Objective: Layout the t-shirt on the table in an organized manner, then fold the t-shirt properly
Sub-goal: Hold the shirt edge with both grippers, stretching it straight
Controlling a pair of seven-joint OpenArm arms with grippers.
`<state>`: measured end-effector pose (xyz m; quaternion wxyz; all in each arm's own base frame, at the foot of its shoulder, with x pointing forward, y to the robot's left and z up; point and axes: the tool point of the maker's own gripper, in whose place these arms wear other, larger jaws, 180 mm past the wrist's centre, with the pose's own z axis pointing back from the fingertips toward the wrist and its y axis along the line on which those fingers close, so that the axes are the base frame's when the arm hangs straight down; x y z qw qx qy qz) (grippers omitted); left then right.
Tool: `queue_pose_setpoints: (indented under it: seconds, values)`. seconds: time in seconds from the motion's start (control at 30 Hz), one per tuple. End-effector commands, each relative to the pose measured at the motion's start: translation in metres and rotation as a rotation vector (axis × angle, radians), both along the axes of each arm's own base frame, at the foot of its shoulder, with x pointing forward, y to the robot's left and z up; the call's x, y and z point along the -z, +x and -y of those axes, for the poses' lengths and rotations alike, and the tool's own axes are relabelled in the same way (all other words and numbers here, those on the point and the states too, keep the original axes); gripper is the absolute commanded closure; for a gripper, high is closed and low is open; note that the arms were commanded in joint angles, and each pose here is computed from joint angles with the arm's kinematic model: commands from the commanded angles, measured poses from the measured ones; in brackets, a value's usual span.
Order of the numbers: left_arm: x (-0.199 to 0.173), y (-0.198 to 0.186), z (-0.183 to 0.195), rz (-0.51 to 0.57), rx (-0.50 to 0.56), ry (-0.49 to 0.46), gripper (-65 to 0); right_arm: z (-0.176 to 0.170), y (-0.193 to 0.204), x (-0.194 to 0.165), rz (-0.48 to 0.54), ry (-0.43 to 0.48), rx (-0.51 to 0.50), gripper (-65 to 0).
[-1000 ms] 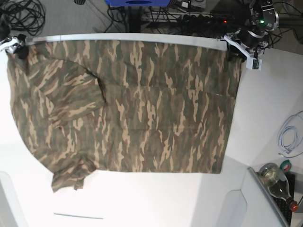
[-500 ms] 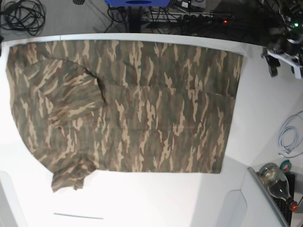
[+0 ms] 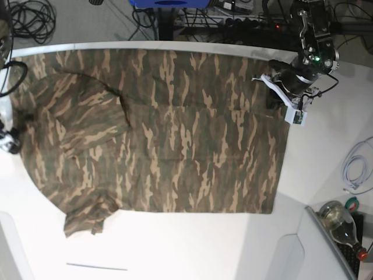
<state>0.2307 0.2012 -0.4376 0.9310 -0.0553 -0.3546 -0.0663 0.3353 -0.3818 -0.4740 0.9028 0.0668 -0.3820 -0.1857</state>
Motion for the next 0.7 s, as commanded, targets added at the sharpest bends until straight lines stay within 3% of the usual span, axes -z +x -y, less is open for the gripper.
queue_pose_setpoints:
  seconds: [0.0,0.2,0.47,0.53,0.63,0.67]
  values:
    - [-0.008,0.005,-0.002,0.038,-0.009,-0.005,0.0,0.011,0.025,-0.025,0.089,-0.014,0.013,-40.4]
    - [-0.006,0.0,-0.007,0.025,-0.01,0.005,0.0,-0.011,0.027,-0.011,0.056,0.004,-0.027,-39.8]
    - [-0.015,-0.001,-0.049,0.049,-0.113,0.047,0.0,-0.011,0.007,0.005,0.011,0.007,-0.026,-39.0]
    - [-0.016,-0.001,-0.049,0.049,-0.112,0.048,0.0,-0.011,0.002,0.007,0.003,0.006,-0.025,-31.8]
    - [-0.016,-0.001,-0.049,0.049,-0.112,0.048,0.0,-0.01,0.003,0.006,0.013,0.009,-0.017,-5.1]
    - [-0.015,-0.001,-0.049,0.049,-0.111,0.048,0.0,-0.01,0.004,0.005,0.016,0.009,-0.02,0.0]
